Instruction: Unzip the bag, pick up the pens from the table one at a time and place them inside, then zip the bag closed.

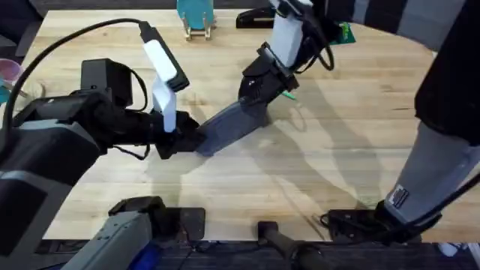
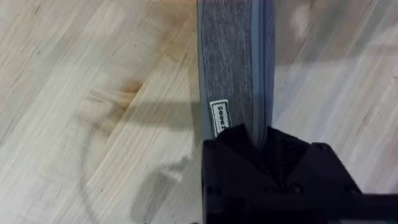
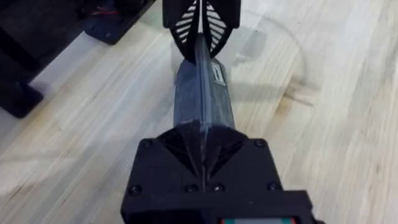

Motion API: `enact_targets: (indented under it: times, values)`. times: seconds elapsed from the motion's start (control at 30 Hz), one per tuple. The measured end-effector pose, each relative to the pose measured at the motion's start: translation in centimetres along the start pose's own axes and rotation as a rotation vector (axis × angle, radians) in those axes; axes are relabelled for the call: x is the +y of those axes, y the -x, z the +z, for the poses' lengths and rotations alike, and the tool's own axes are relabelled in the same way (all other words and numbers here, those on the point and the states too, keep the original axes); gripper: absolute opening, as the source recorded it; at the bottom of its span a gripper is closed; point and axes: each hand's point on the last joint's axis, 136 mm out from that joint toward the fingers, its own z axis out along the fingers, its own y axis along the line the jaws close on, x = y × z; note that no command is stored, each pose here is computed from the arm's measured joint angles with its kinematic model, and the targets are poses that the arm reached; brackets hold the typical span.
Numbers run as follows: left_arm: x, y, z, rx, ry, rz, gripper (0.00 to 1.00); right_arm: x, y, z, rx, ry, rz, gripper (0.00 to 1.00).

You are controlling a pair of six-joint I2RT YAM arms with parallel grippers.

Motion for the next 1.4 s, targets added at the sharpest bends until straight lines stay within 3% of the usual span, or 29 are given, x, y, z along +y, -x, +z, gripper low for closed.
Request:
enact_targets:
  times: [0.93,1.4]
  values:
    - [0.0,0.0,0.0,0.001,-0.001,-0.001,0.04,0.0,3.7,6.9,0.013,0.08,0.007,0.031]
    - [-0.1,0.0,0.0,0.001,-0.003,-0.002,0.04,0.3,4.3,8.0,0.017,0.098,-0.006,0.031]
